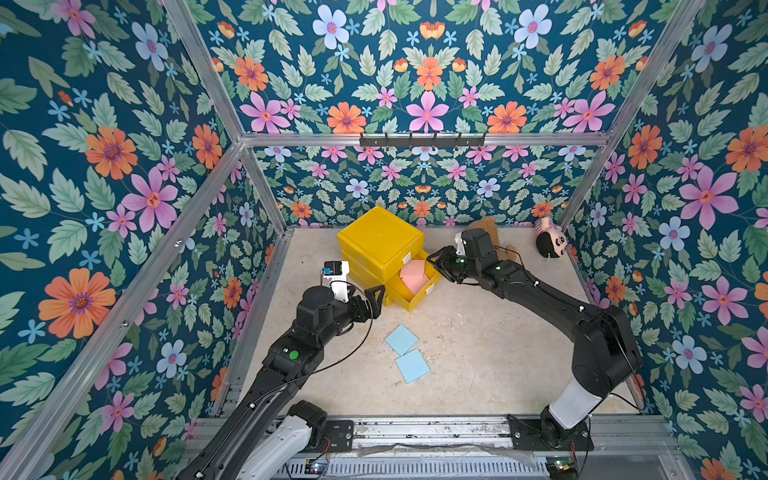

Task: Please put the sticky notes in the drawer by color
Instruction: Place the sticky notes in the drawer.

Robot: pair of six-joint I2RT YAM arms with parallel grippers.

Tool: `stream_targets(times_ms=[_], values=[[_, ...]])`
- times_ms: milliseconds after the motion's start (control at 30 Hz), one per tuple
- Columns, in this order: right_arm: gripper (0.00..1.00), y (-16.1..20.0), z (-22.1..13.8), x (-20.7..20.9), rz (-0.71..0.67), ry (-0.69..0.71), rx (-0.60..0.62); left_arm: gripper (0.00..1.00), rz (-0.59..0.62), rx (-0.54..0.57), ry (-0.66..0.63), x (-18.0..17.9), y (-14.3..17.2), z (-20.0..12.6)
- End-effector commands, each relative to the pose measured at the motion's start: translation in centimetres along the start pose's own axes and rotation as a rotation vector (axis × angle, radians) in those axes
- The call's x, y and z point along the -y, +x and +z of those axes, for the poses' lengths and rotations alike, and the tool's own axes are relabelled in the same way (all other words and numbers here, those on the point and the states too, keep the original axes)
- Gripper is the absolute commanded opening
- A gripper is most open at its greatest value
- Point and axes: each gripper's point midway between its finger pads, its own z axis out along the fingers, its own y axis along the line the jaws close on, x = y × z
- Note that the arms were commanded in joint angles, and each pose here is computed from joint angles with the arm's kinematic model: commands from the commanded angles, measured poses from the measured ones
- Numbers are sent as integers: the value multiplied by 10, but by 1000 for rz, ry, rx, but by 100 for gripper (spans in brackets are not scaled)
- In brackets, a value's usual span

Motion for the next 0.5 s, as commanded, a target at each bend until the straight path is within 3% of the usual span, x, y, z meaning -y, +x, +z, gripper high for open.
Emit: stream_targets(times_ms=[0,200,367,467], values=[[48,-2,-25,17,-77,48,108,100,-11,16,22,6,-7,2],[51,24,-45,79,-201,106,157,100,-49,40,-52,3,-33,16],[51,33,-31,89,-310,121,107,100,-96,25,-240,-24,-43,35],[45,35,-15,92,-350,145,57,98,-82,0,-314,-34,-45,45]])
